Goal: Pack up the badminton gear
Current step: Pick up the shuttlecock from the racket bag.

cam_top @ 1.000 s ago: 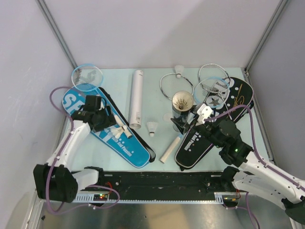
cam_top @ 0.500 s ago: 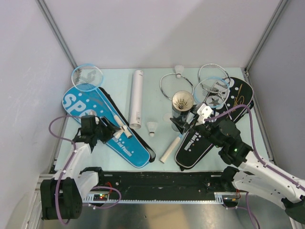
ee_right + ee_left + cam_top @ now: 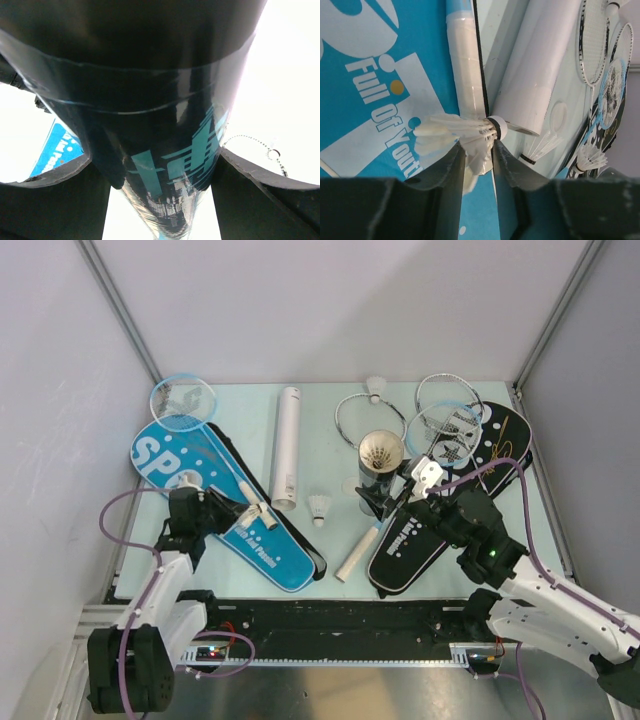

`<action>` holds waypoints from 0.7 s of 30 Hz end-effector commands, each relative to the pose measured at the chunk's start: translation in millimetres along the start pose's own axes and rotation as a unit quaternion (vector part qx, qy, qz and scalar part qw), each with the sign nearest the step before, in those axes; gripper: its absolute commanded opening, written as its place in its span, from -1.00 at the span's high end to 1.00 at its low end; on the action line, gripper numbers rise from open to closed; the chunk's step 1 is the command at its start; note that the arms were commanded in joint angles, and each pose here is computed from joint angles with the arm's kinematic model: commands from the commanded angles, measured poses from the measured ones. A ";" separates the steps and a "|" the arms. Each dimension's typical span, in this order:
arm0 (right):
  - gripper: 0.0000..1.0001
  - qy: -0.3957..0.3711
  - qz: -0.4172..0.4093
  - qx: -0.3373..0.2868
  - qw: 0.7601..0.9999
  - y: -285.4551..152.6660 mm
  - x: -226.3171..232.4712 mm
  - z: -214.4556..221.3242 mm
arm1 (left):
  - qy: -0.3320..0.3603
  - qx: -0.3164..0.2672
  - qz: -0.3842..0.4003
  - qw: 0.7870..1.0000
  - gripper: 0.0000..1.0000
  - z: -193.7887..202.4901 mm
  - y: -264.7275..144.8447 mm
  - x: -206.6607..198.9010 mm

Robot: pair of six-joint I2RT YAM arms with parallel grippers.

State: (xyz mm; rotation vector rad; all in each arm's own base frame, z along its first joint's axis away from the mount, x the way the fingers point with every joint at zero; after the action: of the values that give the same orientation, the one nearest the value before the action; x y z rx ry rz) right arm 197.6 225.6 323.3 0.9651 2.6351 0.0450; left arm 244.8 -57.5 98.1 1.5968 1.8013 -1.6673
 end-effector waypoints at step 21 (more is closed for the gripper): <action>0.46 -0.163 0.048 0.069 0.983 14.3 -28.2 22.9 | 0.107 -0.037 0.104 0.988 1.00 -45.5 -79.9 -109.2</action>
State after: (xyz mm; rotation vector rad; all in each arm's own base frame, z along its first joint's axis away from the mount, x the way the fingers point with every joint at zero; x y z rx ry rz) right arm 220.7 225.9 282.9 0.9823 2.5024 -0.2672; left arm 253.1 -63.3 205.8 1.7899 1.6744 -1.4528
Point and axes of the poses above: each gripper's point midway between its finger pads, its own y axis out along the fingers, its own x axis along the line the jaws close on, z = x × y, the point moved 3 cm from there along -y, back along the fingers, and after that the axes turned 7 degrees about -y, right-handed, at the moved point
